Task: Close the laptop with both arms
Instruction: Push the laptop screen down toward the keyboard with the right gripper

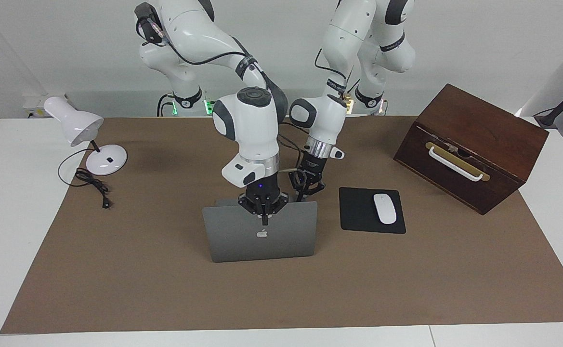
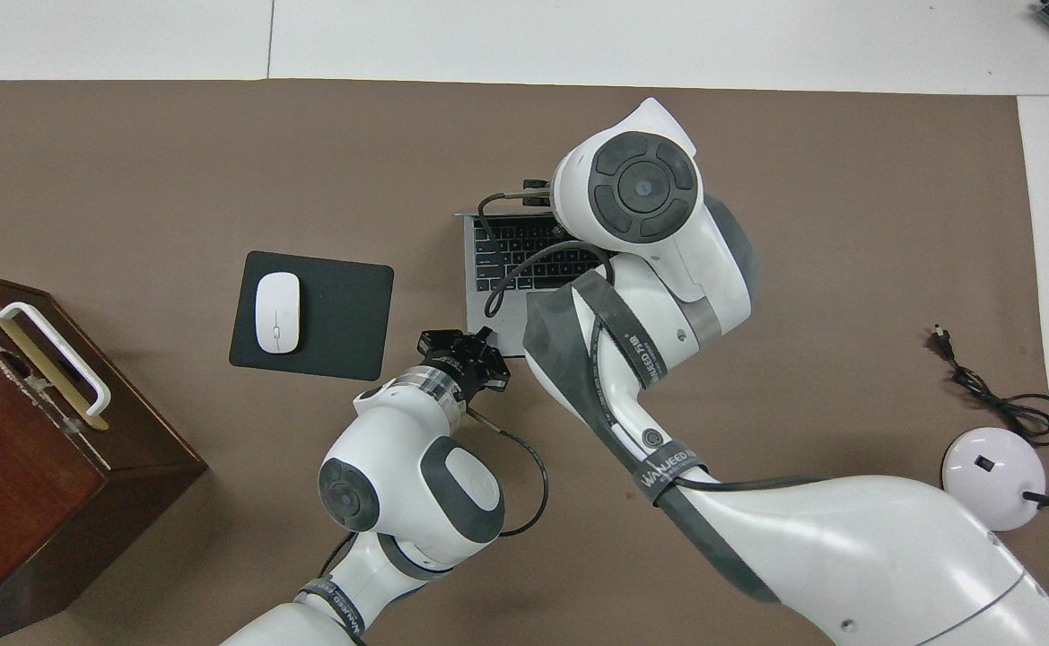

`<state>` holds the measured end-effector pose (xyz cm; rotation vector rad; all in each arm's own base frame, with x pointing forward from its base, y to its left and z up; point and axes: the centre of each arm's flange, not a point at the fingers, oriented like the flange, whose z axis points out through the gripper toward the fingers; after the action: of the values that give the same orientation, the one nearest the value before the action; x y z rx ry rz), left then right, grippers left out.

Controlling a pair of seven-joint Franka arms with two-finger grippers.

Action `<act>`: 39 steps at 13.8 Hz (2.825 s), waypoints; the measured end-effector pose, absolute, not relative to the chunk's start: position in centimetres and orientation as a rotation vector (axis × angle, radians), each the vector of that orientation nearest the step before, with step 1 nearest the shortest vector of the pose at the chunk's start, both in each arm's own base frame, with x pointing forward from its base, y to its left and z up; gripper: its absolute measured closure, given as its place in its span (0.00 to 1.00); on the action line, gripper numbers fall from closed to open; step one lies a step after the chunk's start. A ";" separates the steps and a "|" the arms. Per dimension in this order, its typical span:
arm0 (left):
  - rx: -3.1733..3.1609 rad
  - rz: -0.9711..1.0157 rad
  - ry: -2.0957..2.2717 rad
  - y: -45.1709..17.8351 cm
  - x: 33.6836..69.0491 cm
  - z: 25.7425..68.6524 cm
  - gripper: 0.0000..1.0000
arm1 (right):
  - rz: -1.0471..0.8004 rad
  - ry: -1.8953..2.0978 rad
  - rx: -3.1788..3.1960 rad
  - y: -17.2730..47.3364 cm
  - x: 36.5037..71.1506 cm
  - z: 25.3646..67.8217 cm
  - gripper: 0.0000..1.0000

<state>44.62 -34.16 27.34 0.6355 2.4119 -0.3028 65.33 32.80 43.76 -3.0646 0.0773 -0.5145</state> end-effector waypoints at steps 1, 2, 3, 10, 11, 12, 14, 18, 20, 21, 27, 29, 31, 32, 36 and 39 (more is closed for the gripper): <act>0.635 -0.303 2.412 -34.2 44.6 27.3 0.99 | -0.511 0.077 -3.066 32.8 65.3 43.6 0.99; 0.635 -0.303 2.412 -34.2 44.6 27.3 0.99 | -0.508 0.077 -3.067 32.8 65.3 43.6 0.99; 0.635 -0.303 2.412 -34.2 44.6 27.3 0.99 | -0.506 0.078 -3.067 32.8 65.2 43.5 0.99; 0.635 -0.303 2.412 -34.2 44.6 27.3 0.99 | -0.425 0.114 -3.067 32.6 64.8 43.1 0.99; 0.635 -0.303 2.412 -34.2 44.6 27.3 0.99 | -0.422 0.115 -3.068 32.6 64.8 43.1 0.99; 0.635 -0.303 2.412 -34.2 44.6 27.3 0.99 | -0.415 0.117 -3.069 32.6 64.8 43.1 0.99; 0.635 -0.303 2.412 -34.2 44.6 27.3 0.99 | -0.373 0.138 -3.061 32.6 64.6 42.9 0.99; 0.635 -0.303 2.412 -34.2 44.6 27.3 0.99 | -0.336 0.152 -3.055 32.6 64.1 42.4 0.99; 0.635 -0.303 2.412 -34.2 44.6 27.3 0.99 | -0.330 0.155 -3.058 32.6 64.0 42.2 0.99; 0.635 -0.303 2.412 -34.2 44.6 27.3 0.99 | -0.327 0.155 -3.059 32.5 63.9 42.1 0.99; 0.635 -0.303 2.412 -34.2 44.6 27.3 0.99 | -0.332 0.157 -3.056 32.2 63.5 41.4 0.99; 0.634 -0.303 2.412 -34.2 44.6 27.3 0.99 | -0.316 0.173 -3.046 32.1 63.4 41.2 0.99; 0.634 -0.303 2.412 -34.2 44.6 27.3 0.99 | -0.300 0.189 -3.034 32.0 63.3 41.0 0.99; 0.634 -0.303 2.412 -34.2 44.6 27.3 0.99 | -0.297 0.190 -3.033 32.0 63.3 40.9 0.99; 0.634 -0.303 2.412 -34.2 44.6 27.3 0.99 | -0.291 0.189 -3.035 32.0 63.1 40.3 0.99; 0.634 -0.303 2.412 -34.2 44.6 27.3 0.99 | -0.287 0.189 -3.037 32.0 63.0 40.1 0.99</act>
<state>44.62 -34.16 27.34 0.6341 2.4123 -0.3032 63.02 31.95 40.10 -3.0375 0.1886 -0.2867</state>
